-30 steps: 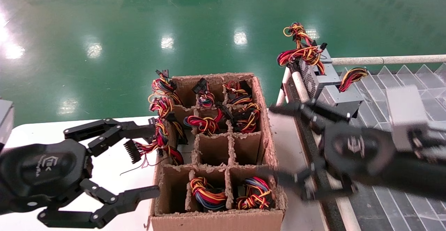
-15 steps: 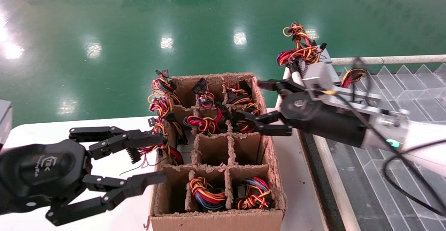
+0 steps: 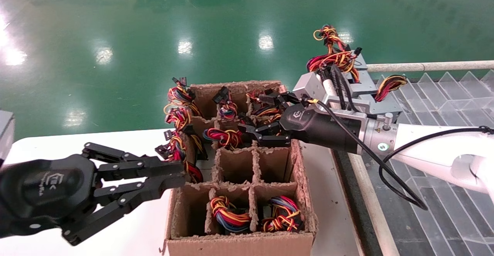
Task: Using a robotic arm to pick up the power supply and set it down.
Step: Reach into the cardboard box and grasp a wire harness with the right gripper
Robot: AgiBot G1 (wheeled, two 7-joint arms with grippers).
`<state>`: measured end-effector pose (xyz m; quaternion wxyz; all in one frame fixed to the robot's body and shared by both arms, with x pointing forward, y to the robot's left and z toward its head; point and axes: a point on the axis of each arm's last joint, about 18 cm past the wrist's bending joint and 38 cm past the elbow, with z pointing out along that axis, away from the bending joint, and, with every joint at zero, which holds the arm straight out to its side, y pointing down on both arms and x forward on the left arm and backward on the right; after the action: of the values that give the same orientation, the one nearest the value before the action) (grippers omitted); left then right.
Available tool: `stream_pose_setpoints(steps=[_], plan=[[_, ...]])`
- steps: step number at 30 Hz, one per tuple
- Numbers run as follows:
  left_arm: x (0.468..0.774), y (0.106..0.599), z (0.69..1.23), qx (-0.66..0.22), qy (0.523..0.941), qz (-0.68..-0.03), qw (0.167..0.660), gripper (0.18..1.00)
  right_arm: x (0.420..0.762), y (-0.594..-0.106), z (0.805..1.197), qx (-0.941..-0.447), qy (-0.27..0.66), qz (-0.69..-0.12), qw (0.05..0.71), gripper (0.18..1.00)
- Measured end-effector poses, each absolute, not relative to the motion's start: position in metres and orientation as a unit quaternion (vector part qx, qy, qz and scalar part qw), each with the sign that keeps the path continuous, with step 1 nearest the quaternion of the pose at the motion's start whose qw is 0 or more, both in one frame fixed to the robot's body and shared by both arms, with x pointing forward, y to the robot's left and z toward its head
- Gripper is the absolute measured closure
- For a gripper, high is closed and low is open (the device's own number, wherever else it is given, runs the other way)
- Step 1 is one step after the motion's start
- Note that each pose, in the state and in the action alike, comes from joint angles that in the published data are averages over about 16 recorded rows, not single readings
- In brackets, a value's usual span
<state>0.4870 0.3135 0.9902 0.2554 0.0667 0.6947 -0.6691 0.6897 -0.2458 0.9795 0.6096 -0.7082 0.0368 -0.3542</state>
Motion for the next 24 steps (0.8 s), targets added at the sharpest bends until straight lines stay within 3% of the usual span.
stream_pose_setpoints(steps=[9,24], plan=[[0.487,0.314,0.990,0.067,0.695,-0.669,0.255,0.956,0.701,-0.232,0.976,-0.721,0.036,-0.355,0.594,0.314],[0.487,0.314,0.990,0.067,0.695,-0.669,0.255,0.993,0.712,-0.226,0.970,-0.740,0.040,-0.364,0.563,0.657]])
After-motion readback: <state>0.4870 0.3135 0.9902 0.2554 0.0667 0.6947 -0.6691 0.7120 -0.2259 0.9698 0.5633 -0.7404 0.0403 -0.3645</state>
